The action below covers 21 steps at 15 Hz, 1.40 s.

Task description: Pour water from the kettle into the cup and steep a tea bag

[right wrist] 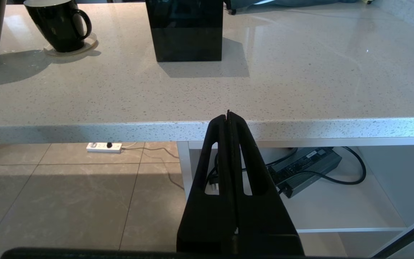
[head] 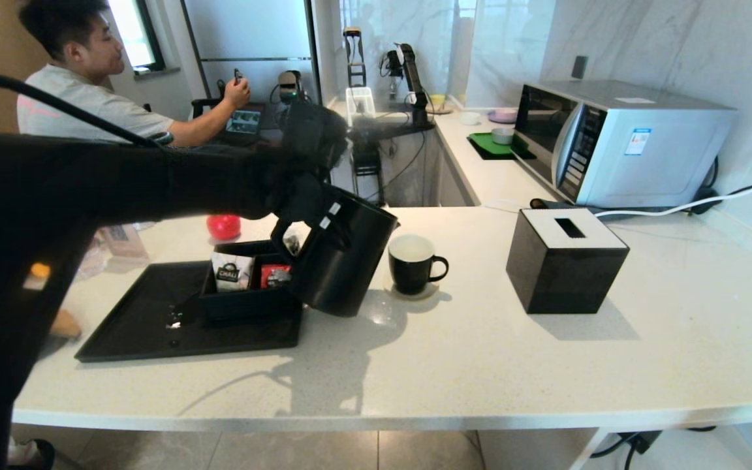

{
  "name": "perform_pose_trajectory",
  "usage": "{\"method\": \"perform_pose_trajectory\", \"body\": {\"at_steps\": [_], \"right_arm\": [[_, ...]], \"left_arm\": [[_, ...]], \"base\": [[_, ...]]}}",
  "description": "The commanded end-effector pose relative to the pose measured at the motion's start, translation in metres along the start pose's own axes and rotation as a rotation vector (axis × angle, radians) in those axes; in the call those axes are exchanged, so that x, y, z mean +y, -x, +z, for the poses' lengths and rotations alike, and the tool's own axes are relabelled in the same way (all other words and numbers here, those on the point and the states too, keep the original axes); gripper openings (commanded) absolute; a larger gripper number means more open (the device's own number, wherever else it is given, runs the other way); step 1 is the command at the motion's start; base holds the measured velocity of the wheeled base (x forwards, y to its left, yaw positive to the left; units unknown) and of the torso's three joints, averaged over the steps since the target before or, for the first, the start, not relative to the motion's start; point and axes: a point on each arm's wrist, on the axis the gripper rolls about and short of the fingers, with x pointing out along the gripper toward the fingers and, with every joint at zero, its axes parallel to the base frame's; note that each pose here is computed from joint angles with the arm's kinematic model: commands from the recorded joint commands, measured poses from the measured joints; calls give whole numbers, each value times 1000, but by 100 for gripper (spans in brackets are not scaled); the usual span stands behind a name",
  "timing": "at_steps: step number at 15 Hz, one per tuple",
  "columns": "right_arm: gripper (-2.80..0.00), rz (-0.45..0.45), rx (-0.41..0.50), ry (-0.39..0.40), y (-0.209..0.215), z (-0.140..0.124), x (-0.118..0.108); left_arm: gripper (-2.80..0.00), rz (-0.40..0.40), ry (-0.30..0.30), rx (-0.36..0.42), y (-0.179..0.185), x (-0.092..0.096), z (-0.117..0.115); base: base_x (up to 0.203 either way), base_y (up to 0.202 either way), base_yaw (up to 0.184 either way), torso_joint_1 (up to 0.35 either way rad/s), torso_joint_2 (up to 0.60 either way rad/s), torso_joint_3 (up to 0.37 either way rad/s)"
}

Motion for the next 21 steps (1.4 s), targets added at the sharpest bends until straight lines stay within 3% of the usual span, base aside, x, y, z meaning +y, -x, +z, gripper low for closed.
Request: {"method": "perform_pose_trajectory", "body": {"at_steps": [1, 21], "right_arm": [[-280, 0, 1, 0, 0, 0, 0], [-280, 0, 2, 0, 0, 0, 0]], "left_arm": [[-280, 9, -4, -12, 3, 4, 4], [-280, -23, -158, -6, -1, 5, 15]], "base": [[0, 0, 0, 0, 0, 0], [0, 0, 0, 0, 0, 0]]}}
